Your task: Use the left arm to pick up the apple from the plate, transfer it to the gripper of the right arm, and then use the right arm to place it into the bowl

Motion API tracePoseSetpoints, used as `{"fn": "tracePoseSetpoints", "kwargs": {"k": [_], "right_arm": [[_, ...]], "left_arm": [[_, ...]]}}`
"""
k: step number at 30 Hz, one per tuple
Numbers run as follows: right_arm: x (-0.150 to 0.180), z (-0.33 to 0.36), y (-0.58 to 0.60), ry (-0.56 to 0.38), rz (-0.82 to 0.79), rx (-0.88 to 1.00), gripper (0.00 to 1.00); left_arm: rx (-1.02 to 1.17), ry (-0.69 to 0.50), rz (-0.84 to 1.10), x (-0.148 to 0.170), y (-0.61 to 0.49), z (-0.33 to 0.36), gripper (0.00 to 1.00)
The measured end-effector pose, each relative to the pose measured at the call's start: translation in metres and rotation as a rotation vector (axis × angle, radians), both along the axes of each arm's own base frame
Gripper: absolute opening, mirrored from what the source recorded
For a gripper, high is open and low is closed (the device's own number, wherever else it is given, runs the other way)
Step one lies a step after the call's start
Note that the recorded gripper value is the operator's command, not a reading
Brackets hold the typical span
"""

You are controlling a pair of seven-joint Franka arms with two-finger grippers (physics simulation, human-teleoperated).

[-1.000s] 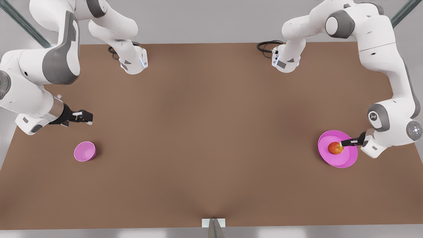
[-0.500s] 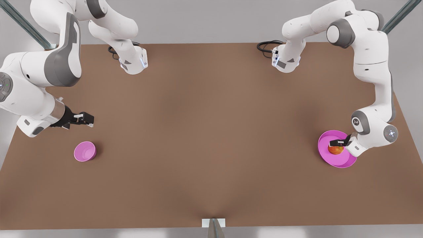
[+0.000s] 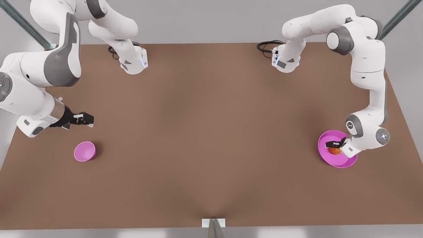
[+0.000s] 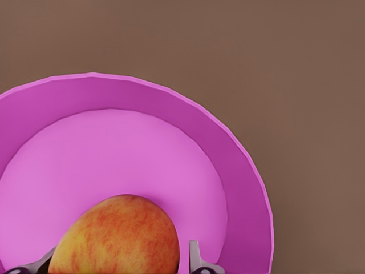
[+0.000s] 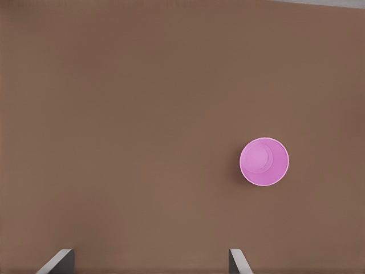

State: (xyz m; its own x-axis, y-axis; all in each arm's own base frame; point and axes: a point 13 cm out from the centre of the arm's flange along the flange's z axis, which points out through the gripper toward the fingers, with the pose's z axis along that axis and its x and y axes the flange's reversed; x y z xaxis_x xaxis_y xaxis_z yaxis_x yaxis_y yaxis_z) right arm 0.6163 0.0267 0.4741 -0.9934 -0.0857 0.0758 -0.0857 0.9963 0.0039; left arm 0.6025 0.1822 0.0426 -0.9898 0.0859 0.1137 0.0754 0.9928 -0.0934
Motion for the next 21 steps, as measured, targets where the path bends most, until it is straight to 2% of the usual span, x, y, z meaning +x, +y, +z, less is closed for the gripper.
{"fn": "tracePoseSetpoints", "kwargs": {"k": [3,5,10,13,17,21], "right_arm": [[0.000,0.000,0.000,0.000,0.000,0.000,1.00],[0.000,0.000,0.000,0.000,0.001,0.000,1.00],[0.000,0.000,0.001,0.000,0.002,0.001,1.00],[0.000,0.000,0.001,0.000,0.002,0.001,1.00],[-0.001,0.000,0.019,0.000,0.018,0.038,1.00],[0.005,-0.022,0.062,0.061,-0.010,0.277,1.00]], "left_arm": [[0.001,-0.005,-0.010,0.001,0.001,-0.001,0.85],[0.001,-0.009,-0.017,0.002,0.000,-0.001,0.82],[0.009,-0.035,-0.033,0.010,0.000,0.014,0.80],[0.019,-0.124,-0.057,0.039,-0.007,0.080,0.80],[-0.154,-0.239,-0.154,0.090,-0.138,0.161,0.80],[-0.496,-0.300,-0.285,0.123,-0.338,0.192,0.80]]}}
